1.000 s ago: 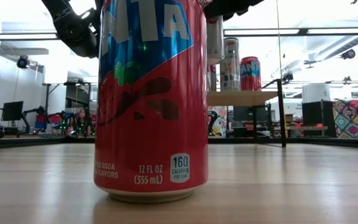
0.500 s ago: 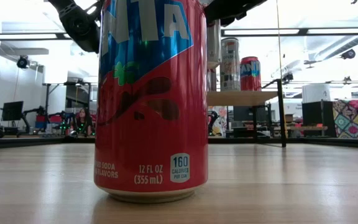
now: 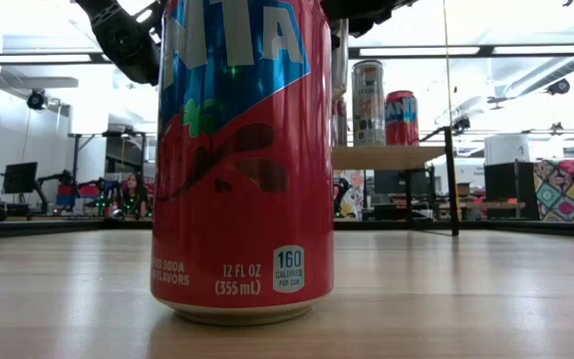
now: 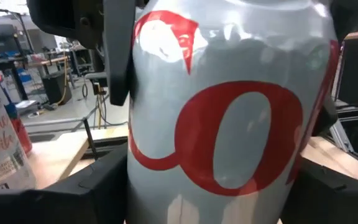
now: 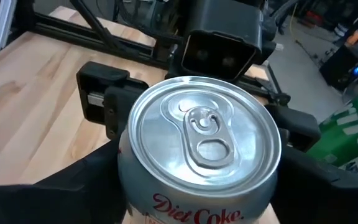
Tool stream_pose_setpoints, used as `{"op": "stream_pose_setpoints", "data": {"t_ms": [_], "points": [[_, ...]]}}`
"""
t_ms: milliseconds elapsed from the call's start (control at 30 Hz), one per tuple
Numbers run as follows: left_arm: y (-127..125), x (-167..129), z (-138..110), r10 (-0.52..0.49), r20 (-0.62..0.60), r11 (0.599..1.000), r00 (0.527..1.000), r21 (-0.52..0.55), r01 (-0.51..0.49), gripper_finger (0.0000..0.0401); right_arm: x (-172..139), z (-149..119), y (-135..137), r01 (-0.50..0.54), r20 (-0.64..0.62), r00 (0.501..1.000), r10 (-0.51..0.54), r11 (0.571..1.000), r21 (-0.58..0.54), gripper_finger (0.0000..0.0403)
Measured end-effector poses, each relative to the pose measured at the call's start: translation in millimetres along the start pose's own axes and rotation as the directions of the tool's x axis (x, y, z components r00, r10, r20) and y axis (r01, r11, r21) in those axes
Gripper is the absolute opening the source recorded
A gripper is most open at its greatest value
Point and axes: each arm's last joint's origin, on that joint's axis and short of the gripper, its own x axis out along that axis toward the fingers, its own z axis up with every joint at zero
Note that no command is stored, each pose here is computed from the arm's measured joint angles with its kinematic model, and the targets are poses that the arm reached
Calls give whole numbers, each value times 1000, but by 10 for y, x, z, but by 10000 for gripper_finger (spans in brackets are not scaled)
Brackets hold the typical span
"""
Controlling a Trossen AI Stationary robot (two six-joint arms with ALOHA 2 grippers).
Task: Place canned beverage on shelf
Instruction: Put the white red soda can on the shelf aligned with the other white red soda cans
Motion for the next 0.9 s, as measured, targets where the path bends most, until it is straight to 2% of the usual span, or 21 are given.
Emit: {"op": "stream_pose_setpoints", "data": {"t_ms": [100,200,300,467,667,900], "points": [[-1,0,-16,26,-17,999,1000,-20,-27,286,0,-19,2,7,-22,1000,-7,1000,20,327],[-19,2,-50,120,-56,993,991,-6,-120,286,-11,-5,-18,43,-25,999,-42,998,48,348],[-83,6,-94,208,-103,978,973,54,-203,286,-45,17,-41,101,-43,994,-98,993,60,353],[-165,13,-64,320,-93,944,943,114,-309,286,-122,127,-84,113,-109,989,-104,990,83,356],[-170,10,-64,322,-97,944,942,108,-312,286,-240,289,-149,129,-164,981,-104,980,150,357],[-157,11,-29,333,-61,942,941,58,-330,286,-215,284,-137,124,-219,973,-79,972,199,358]]}}
